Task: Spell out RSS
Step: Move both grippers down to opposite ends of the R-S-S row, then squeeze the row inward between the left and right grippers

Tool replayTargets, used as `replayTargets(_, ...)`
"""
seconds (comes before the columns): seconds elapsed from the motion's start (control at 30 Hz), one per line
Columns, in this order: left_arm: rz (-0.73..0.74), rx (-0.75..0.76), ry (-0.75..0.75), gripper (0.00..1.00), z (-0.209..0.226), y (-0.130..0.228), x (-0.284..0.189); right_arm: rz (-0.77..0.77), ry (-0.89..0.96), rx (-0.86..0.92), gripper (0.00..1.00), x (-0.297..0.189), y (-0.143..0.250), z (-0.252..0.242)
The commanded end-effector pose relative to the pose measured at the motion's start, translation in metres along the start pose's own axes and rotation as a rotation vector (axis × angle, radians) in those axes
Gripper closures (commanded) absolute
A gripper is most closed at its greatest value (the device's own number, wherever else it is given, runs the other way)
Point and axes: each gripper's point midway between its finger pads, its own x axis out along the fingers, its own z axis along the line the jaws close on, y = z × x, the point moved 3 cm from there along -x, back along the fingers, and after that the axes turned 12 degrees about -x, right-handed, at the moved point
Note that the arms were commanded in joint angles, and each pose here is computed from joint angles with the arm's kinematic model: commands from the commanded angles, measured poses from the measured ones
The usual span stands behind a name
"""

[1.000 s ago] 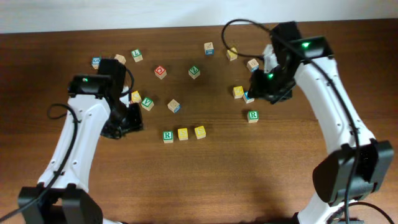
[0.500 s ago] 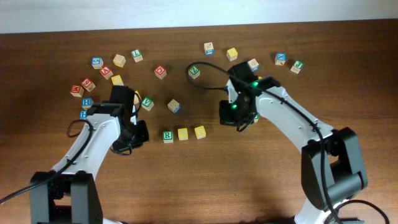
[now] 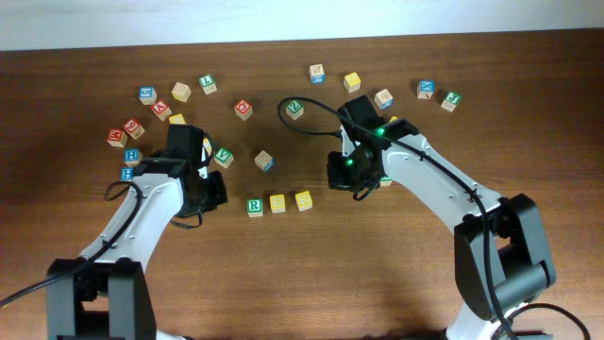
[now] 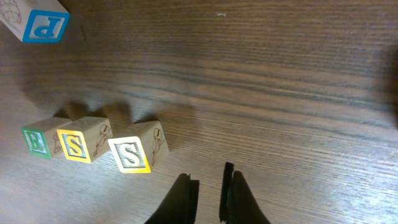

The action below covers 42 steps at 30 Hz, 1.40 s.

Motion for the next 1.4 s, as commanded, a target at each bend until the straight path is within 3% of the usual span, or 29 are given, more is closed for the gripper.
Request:
replayTargets(0.0,0.027,0.024,-0.023,1.00,0.004,0.005,0.007,-0.008,0.005,-0.016,0.92,0.001,0.001,0.006)
replayTargets(0.47,0.121,0.017,0.044,1.00,0.002,0.030,0.020,0.039,0.010,-0.064,0.96,0.031,0.011,0.025)
replayTargets(0.83,0.020,0.045,0.170,1.00,-0.024,0.010,0.021,0.025,0.070,-0.028,0.96,0.041,0.007,0.015)
replayTargets(1.37,0.107,0.115,0.151,1.00,-0.041,0.032,0.054,0.081,0.039,-0.017,0.96,0.056,0.017,0.014)
